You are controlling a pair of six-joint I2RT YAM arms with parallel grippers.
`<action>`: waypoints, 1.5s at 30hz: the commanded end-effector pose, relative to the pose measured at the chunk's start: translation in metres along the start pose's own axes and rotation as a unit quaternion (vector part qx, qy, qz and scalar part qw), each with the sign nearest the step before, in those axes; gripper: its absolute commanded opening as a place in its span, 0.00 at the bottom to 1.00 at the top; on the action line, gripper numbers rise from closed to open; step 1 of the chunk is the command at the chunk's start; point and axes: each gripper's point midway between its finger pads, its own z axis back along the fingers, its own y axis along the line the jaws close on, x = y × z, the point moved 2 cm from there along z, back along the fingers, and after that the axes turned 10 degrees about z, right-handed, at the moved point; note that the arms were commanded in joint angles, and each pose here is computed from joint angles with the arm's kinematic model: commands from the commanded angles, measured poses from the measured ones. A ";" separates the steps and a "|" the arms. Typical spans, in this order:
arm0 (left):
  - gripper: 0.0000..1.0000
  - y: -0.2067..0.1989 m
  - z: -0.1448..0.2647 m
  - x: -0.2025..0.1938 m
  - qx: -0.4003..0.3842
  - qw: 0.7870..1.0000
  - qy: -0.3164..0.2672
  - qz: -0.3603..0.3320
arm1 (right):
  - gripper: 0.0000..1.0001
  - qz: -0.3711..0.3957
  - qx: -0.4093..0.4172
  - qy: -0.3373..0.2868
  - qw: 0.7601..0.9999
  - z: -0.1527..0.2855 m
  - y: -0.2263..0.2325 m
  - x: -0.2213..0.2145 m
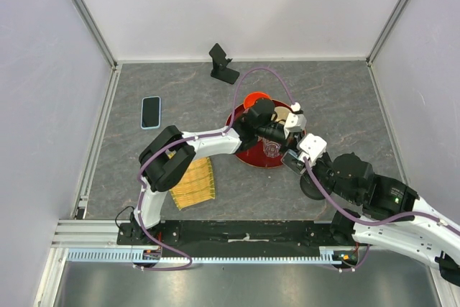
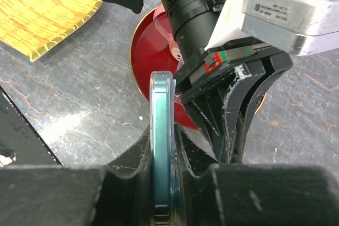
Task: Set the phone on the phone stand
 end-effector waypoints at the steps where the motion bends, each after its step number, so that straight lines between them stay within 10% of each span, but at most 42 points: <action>1: 0.02 -0.023 0.006 -0.001 -0.051 0.999 0.009 -0.002 | 0.00 -0.011 -0.043 -0.058 0.997 -0.002 -0.017 0.028; 45: 0.02 -0.028 0.026 0.007 -0.081 0.997 -0.009 -0.002 | 0.00 0.038 -0.015 0.041 0.998 -0.026 -0.040 -0.004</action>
